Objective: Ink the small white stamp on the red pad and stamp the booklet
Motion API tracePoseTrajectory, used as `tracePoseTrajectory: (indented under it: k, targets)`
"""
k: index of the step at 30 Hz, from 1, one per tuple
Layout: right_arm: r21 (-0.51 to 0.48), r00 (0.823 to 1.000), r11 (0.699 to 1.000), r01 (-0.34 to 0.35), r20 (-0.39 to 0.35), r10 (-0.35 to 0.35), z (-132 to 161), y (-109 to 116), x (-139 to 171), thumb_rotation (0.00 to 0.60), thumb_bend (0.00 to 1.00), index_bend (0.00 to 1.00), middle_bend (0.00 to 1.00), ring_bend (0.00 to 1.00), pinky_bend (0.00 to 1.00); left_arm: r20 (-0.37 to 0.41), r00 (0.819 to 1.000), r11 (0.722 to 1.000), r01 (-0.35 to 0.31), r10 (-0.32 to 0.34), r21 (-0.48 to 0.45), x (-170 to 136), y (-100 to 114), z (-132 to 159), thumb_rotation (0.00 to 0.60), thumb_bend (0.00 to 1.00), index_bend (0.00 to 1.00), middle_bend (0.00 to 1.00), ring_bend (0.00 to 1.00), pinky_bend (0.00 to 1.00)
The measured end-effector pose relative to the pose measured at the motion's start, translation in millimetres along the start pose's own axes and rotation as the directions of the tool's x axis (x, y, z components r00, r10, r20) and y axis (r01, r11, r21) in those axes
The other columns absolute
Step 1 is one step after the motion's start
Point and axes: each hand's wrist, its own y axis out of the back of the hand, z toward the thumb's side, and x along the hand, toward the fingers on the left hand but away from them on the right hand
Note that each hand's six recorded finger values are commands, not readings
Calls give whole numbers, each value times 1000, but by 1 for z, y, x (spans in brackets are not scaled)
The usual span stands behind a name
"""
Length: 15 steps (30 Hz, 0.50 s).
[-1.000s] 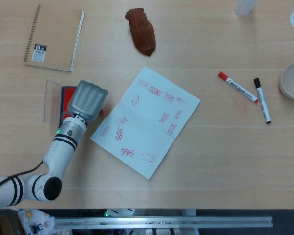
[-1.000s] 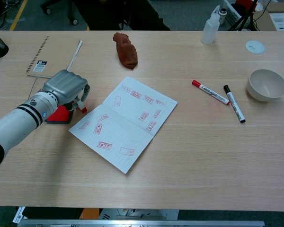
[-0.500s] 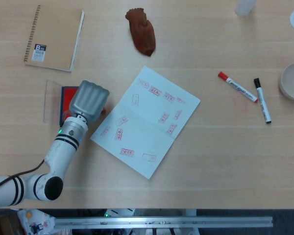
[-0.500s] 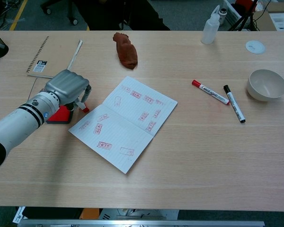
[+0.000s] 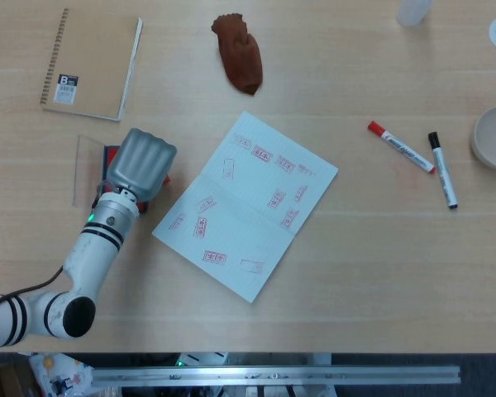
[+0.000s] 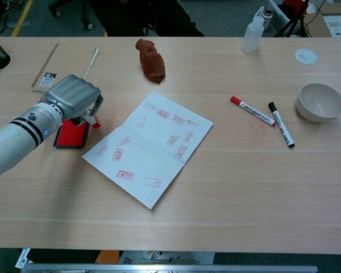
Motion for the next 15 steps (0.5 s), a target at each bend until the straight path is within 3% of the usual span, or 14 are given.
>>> tracePoseTrajectory:
  k: [15]
  targets:
    - [0, 1000, 1000, 3, -6, -3, 4, 0, 1, 600, 202, 197, 316, 253, 373, -10, 999, 989, 39, -37, 140, -6, -14, -27, 600, 278, 607, 1000, 1000, 1000]
